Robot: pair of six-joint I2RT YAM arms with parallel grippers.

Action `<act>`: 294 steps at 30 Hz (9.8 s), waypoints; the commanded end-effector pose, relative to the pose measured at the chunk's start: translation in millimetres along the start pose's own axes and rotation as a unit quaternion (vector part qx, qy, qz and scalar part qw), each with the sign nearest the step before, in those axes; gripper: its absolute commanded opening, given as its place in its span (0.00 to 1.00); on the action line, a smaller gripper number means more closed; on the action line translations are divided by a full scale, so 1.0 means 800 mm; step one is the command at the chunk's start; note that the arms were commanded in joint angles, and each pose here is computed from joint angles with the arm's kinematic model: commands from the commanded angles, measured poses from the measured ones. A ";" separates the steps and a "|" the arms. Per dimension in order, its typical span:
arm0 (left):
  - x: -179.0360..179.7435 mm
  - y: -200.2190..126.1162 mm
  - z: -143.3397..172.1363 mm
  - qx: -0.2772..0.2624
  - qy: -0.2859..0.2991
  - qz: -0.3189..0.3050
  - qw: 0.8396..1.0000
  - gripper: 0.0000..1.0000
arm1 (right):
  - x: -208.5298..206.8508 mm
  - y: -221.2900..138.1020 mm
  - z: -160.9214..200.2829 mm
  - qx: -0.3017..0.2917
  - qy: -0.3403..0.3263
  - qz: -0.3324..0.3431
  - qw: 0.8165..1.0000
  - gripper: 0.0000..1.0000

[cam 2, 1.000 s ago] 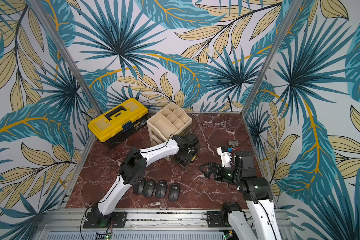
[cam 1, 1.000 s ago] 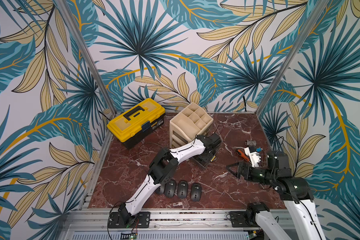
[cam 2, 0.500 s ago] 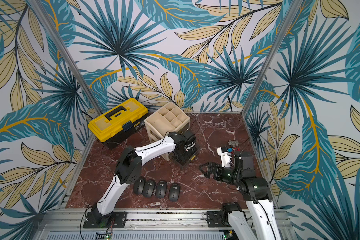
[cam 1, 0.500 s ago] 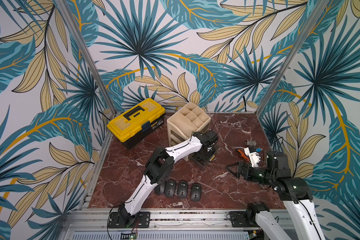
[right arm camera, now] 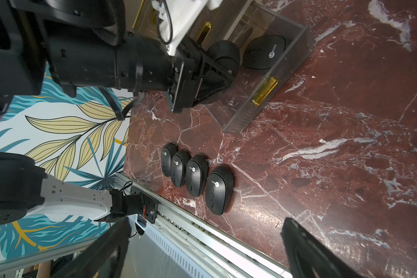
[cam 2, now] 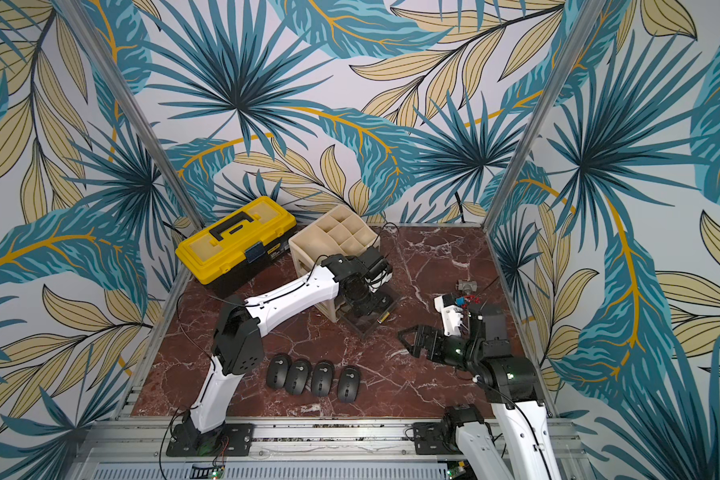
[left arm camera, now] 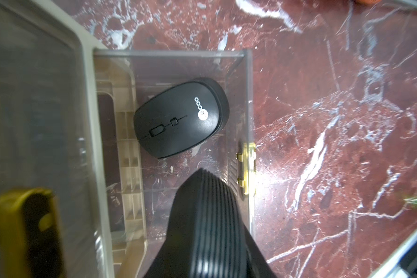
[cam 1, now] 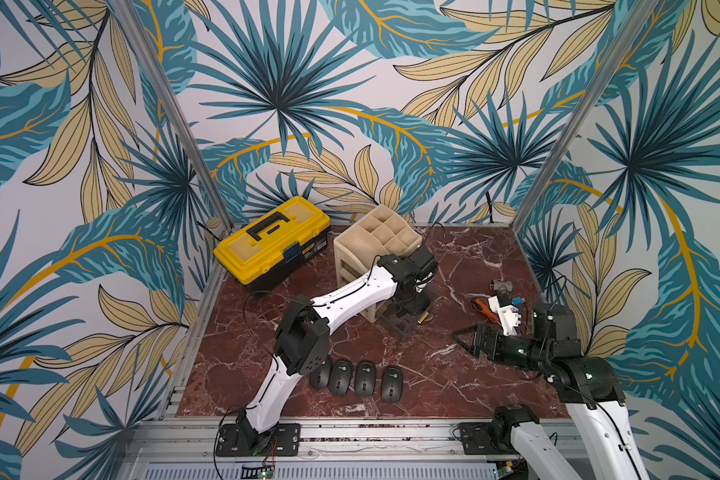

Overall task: Take the mice out of the drawer
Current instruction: Pick up the mouse from the drawer, then place the mouse at the center of the board, then pick up the mouse from the drawer.

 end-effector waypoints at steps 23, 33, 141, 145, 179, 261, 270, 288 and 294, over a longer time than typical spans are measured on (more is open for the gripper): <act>-0.151 -0.035 0.085 -0.243 -0.337 0.288 0.863 0.29 | 0.023 -0.064 0.045 0.011 -0.031 0.002 0.999 0.99; -0.180 0.029 0.127 -0.179 -0.416 0.283 0.845 0.34 | 0.025 -0.075 0.058 -0.002 -0.028 -0.019 0.999 0.99; 0.026 0.040 -0.078 -0.131 0.120 -0.145 0.973 0.00 | -0.032 0.030 -0.010 -0.094 0.066 -0.017 0.993 0.94; 0.019 0.042 -0.081 -0.133 0.113 -0.147 0.973 0.00 | -0.033 0.031 -0.010 -0.092 0.067 -0.018 0.993 0.94; 0.042 0.121 -0.064 -0.052 0.127 -0.205 0.969 0.00 | -0.045 0.037 -0.002 -0.085 0.070 -0.009 0.994 0.93; 0.009 0.008 0.002 0.039 0.152 -0.045 0.987 0.19 | -0.059 0.049 0.007 -0.062 0.071 0.001 0.996 0.94; 0.015 0.017 0.024 0.067 0.155 -0.043 0.985 0.27 | -0.062 0.051 0.009 -0.058 0.072 0.002 0.996 0.94; 0.026 0.039 0.039 0.082 0.155 0.033 0.984 0.58 | -0.065 0.053 0.010 -0.054 0.072 0.010 0.996 0.94; 0.023 0.052 0.045 0.094 0.154 0.052 0.982 0.58 | -0.065 0.054 0.010 -0.052 0.073 0.010 0.996 0.93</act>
Point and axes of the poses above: each gripper's point midway between its finger pads, its own y axis out along the fingers, its own x axis along the line the jaws close on, z = x × y, the point moved 9 cm from there along -y, back along the fingers, and after that the axes turned 13 degrees about y, right-handed, at the moved point
